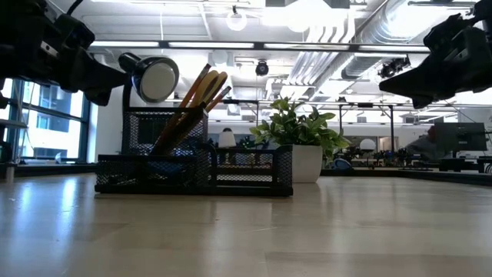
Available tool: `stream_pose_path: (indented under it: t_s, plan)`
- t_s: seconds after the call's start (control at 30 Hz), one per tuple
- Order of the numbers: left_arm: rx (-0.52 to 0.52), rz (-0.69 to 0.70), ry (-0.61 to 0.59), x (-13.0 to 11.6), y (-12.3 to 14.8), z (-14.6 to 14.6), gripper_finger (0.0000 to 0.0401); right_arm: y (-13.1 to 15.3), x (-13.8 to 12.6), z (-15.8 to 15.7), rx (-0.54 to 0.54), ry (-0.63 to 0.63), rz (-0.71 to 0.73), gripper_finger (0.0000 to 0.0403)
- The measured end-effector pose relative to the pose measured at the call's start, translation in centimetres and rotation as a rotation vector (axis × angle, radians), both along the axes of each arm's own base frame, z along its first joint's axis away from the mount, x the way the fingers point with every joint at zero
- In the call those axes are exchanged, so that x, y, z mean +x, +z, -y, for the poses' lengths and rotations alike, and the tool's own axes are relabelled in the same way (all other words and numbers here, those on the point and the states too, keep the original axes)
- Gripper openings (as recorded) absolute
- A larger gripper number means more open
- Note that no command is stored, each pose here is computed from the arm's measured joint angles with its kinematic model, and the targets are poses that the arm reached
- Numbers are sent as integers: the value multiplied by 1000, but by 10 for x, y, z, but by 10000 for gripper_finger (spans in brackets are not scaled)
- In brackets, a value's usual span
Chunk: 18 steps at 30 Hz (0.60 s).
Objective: Pick and place office supplies into organizer
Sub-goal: Return to Home Position
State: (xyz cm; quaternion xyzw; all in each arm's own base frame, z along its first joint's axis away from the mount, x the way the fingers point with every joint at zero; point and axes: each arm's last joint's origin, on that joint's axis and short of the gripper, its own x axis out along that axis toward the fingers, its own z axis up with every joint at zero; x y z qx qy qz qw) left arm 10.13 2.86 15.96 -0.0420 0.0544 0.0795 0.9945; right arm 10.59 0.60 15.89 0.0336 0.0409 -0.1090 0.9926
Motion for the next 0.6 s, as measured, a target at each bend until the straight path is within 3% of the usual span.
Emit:
stream_pose_path:
  t_s: [0.6]
  plan:
    - [-1, -1, 0, 0, 0, 0, 1, 0, 0, 0, 5, 11, 0, 0]
